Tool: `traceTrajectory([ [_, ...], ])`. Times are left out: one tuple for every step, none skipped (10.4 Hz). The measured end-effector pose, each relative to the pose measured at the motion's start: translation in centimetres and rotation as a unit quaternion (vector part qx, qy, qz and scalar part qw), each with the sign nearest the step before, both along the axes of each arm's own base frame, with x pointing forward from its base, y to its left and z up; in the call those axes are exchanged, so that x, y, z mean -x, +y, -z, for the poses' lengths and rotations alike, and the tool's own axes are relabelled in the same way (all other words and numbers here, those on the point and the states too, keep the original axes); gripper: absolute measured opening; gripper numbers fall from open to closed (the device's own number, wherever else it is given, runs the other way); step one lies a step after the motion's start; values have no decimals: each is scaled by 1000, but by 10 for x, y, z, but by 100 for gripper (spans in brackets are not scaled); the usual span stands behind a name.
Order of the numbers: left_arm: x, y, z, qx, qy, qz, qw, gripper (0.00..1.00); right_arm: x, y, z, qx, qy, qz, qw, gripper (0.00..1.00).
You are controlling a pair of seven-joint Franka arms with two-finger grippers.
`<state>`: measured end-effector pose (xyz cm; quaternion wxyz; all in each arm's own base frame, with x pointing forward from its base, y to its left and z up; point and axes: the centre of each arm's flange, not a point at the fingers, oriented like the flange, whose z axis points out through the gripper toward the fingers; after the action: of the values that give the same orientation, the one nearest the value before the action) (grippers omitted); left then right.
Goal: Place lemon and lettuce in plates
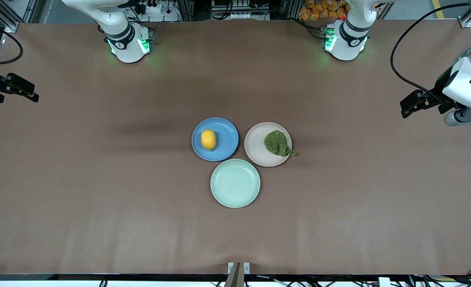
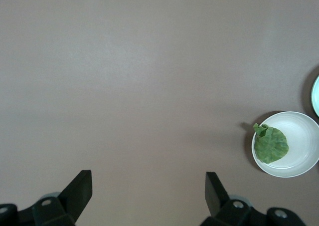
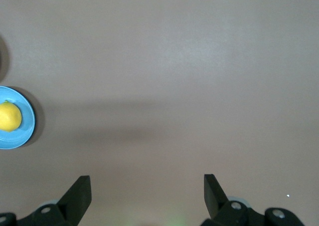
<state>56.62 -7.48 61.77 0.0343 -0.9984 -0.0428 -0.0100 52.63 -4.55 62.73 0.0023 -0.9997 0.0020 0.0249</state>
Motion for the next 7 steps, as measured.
traceTrajectory([
  [0,0,0,0,1,0,1000,100,1,0,-6,4,4,1,1000,100],
  [0,0,0,0,2,0,1000,100,0,0,-9,6,10,2,1000,100],
  [1,-2,0,13,6,-1,1000,100,-3,1,-9,7,15,2,1000,100],
  [2,-5,0,34,10,-2,999,100,-6,2,-8,8,19,2,1000,100],
  [3,-5,0,45,12,-4,999,100,-9,1,-6,9,25,4,1000,100],
  [3,-5,0,47,13,-4,999,100,-10,0,-3,9,30,7,999,100],
  [3,-6,0,47,14,0,999,100,-10,0,-1,10,34,15,999,100],
])
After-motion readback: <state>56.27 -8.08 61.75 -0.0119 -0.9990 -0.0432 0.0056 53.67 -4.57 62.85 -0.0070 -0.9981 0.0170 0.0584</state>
